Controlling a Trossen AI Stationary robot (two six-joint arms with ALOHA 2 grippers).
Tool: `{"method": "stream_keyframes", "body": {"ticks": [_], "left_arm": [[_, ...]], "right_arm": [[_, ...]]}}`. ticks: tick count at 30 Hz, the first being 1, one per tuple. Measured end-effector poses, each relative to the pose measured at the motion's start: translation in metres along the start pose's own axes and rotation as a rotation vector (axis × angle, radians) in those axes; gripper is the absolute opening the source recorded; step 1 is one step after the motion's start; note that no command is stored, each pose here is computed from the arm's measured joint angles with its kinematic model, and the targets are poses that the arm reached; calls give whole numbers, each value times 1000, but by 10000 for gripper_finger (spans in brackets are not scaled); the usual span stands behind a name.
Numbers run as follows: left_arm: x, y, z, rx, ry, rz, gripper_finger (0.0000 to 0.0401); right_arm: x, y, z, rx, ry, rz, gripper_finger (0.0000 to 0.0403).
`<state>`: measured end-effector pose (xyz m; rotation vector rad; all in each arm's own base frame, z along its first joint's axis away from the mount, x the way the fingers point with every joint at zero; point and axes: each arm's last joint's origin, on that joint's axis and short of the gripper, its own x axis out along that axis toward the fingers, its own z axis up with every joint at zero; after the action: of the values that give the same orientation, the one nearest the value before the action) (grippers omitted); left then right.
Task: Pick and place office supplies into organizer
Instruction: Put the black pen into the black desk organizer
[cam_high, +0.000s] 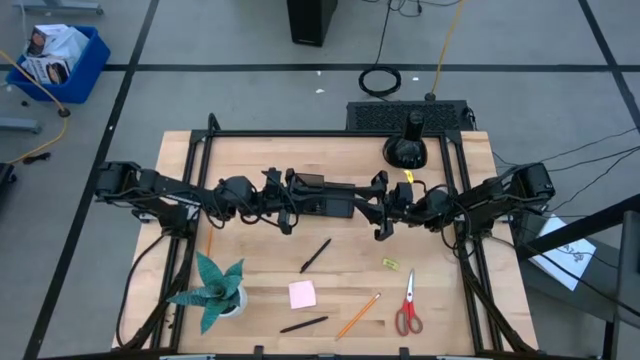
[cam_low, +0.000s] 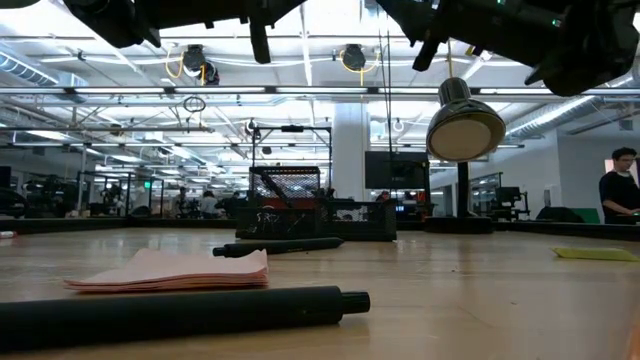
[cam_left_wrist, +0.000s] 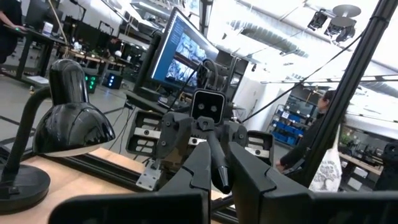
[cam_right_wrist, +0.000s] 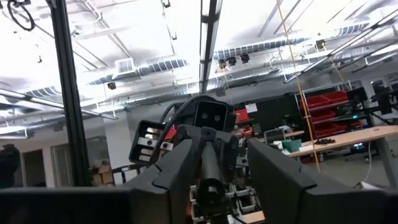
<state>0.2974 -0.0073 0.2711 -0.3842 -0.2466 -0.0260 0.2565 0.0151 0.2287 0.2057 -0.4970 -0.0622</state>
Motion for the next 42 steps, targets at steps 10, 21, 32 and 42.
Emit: {"method": "stream_keyframes", "body": {"ticks": [10,21,32,42], "left_arm": [[0,0,0,5,-3,5,30],[0,1,0,8,-3,8,44],[-3,18,8,-35,43,70,67],[-32,24,37,74,171,212,181]], "right_arm": [[0,0,0,-33,-1,1,28],[0,0,0,-37,-1,1,44],[0,-1,-1,-74,5,-15,32],[-1,-1,-6,-113,55,-26,26]]}}
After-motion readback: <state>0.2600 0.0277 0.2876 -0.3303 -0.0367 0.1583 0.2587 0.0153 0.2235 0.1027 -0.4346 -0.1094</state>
